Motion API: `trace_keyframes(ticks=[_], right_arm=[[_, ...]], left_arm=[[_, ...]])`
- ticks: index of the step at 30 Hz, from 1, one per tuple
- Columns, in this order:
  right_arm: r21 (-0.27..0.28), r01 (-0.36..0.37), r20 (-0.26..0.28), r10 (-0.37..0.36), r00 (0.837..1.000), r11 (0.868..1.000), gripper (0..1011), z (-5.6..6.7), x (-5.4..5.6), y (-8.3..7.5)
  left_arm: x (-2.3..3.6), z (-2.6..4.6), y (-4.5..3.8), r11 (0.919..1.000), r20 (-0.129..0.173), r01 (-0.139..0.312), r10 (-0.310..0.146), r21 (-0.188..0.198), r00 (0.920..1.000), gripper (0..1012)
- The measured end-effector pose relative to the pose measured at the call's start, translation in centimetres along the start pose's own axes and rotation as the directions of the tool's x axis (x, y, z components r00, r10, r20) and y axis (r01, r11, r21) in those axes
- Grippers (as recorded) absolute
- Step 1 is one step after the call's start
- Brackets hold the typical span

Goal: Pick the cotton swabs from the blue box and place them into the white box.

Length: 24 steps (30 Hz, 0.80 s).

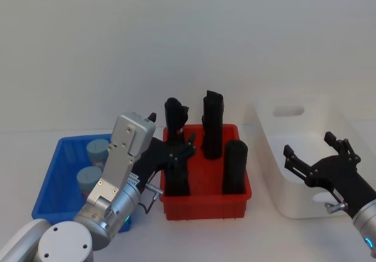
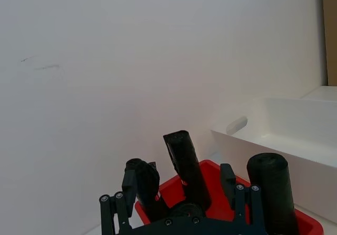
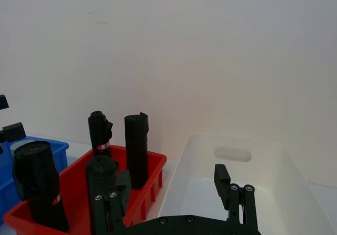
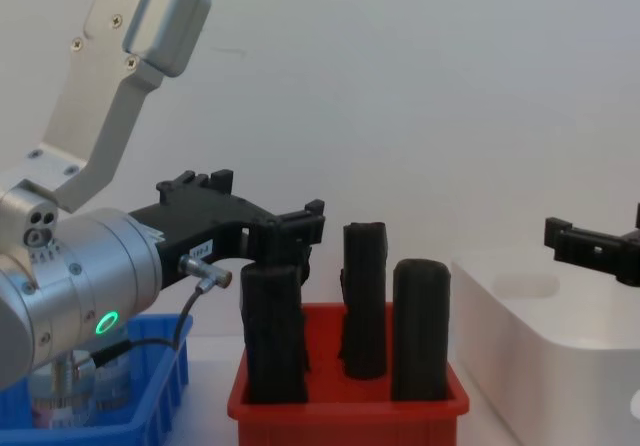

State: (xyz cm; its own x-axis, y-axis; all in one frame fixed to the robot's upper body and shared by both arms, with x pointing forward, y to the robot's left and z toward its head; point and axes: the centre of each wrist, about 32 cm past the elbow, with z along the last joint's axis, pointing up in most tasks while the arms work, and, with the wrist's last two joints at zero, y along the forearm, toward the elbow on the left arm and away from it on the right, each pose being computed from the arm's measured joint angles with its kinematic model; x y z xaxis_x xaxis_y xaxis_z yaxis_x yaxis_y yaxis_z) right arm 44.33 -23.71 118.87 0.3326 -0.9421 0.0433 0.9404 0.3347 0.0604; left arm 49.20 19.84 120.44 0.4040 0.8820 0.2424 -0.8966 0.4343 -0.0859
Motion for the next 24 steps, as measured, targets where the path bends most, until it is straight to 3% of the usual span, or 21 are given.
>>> trace_keyframes(ticks=[24], right_arm=[[-0.002,-0.009,0.000,0.009,1.000,1.000,1001,0.06,0.02,0.06]], left_arm=[[0.00,0.00,0.00,1.0000,0.000,0.000,0.000,0.000,1.0000,1003]])
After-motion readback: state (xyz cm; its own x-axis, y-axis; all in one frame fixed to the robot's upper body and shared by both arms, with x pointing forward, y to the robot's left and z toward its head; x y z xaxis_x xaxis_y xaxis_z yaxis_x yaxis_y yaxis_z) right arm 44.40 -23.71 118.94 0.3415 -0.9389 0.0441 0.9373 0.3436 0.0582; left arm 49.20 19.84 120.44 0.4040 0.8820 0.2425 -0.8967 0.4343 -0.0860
